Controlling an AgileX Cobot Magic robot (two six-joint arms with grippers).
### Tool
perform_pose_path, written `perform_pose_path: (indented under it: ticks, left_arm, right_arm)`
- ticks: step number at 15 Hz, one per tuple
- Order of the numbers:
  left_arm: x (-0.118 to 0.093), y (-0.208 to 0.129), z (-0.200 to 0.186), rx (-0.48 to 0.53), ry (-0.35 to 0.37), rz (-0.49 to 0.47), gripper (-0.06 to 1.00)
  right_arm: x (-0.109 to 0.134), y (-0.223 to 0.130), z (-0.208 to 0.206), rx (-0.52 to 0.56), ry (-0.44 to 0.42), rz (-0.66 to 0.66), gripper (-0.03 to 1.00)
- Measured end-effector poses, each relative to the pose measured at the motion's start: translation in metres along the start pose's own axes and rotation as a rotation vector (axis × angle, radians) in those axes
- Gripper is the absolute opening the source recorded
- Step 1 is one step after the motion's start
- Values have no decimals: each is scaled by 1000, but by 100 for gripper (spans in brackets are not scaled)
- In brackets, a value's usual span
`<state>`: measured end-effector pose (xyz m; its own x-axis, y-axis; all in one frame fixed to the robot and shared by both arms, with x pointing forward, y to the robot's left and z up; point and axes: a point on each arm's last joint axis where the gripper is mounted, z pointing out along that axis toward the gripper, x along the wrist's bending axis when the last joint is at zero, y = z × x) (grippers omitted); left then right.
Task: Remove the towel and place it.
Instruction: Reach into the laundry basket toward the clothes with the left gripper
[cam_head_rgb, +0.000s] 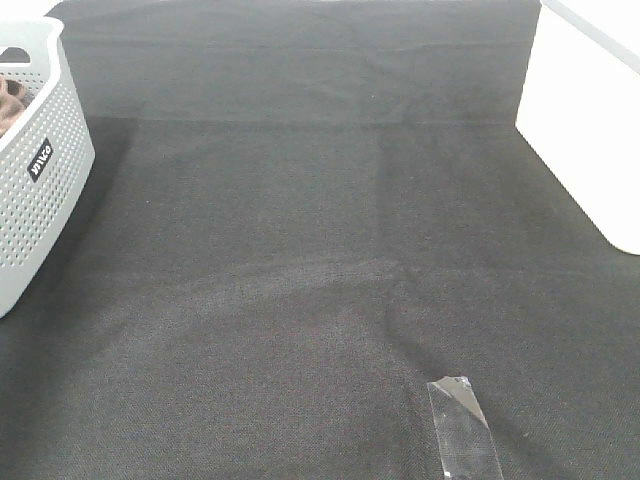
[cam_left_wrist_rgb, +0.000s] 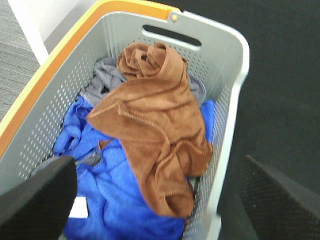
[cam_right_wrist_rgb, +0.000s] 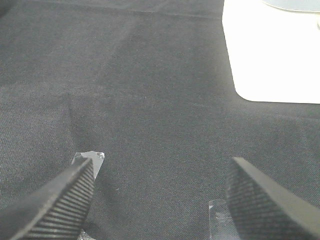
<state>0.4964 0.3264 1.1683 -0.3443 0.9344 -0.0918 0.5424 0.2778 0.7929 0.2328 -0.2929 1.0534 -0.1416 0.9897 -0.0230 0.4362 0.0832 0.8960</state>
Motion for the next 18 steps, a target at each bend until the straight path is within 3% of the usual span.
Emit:
perform_pose_path:
  ticks: [3,6,7,9,13,18]
  left_arm:
    - [0,11,34,27,53,-88,83]
    - [17,8,67,82,123,-145,83]
    - [43,7,91,108,191,-223,83]
    - [69,5,110,118,226,-311,82]
    - [72,2,143,89,161,-397,82]
    - [64,-27,211,157,125,-483,82]
  right_arm:
    - [0,0,0,0,0,0,70]
    - [0,0,0,0,0,0,70]
    - [0,0,0,0,0,0,70]
    - [0,0,0,-1,0,0,70]
    - [0,0,0,-1,0,0,70]
    - [0,0,0,-1,0,1,70]
